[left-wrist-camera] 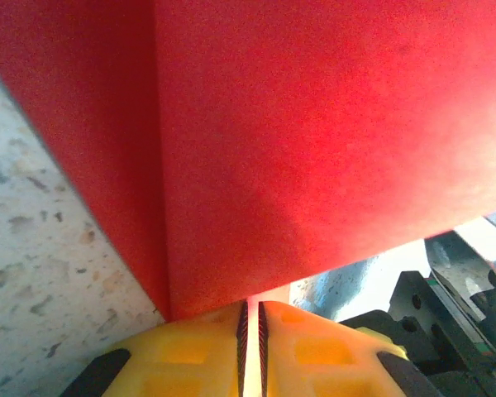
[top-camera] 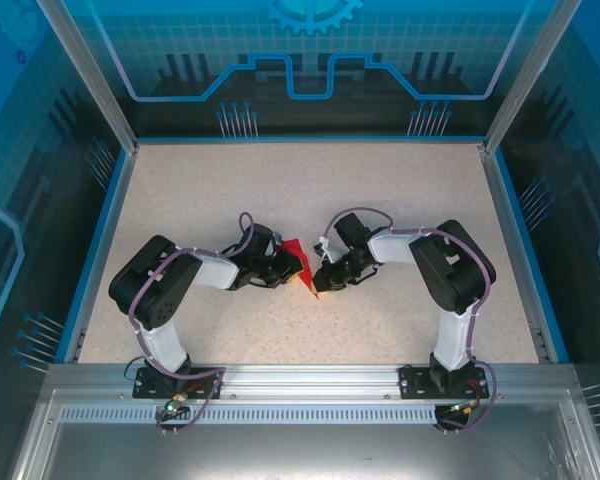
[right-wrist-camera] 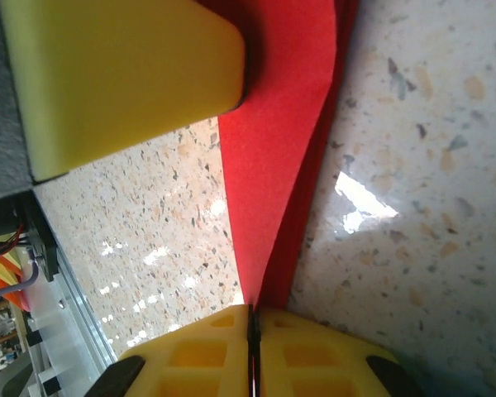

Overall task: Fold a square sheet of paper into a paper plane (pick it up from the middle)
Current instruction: Fold the wing for the fifth time at the center of the table.

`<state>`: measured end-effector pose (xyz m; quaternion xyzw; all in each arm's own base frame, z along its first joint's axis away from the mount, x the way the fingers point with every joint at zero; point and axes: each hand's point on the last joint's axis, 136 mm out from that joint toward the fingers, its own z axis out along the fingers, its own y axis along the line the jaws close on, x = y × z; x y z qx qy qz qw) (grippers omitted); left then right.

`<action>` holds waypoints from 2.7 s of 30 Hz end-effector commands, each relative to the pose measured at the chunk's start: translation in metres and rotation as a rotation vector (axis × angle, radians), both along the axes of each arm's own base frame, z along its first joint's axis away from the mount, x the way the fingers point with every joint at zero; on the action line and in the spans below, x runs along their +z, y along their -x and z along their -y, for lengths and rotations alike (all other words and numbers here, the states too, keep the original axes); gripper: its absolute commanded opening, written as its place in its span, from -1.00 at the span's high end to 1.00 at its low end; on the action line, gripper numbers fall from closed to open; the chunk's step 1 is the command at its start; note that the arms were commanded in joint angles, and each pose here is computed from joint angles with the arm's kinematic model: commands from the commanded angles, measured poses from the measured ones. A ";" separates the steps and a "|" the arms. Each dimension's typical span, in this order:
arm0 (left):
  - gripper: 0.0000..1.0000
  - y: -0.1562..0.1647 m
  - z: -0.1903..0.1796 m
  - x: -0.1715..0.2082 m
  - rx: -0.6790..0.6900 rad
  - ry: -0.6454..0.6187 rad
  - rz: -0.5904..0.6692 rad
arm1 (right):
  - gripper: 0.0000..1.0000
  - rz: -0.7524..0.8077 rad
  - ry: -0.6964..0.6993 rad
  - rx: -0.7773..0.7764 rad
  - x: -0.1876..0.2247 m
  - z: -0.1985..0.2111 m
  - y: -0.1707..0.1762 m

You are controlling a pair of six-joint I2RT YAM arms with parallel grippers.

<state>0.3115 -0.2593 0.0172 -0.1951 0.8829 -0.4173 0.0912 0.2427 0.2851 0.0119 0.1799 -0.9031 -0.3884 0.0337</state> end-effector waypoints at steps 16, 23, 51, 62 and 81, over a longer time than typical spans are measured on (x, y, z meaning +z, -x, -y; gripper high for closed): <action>0.71 0.007 -0.012 -0.021 0.023 -0.092 -0.060 | 0.65 0.176 0.045 -0.010 0.047 0.009 -0.006; 0.71 0.006 -0.012 -0.021 0.024 -0.093 -0.060 | 0.81 0.164 0.075 0.027 0.038 -0.010 -0.002; 0.76 0.010 -0.029 -0.035 0.052 -0.220 -0.135 | 1.00 0.029 0.180 0.005 -0.031 0.018 0.026; 0.80 0.016 -0.041 -0.049 0.068 -0.310 -0.202 | 1.00 -0.053 0.190 0.044 -0.028 0.041 0.066; 0.80 0.009 -0.028 -0.038 0.020 -0.266 -0.155 | 0.99 0.203 0.063 -0.010 0.037 -0.004 -0.002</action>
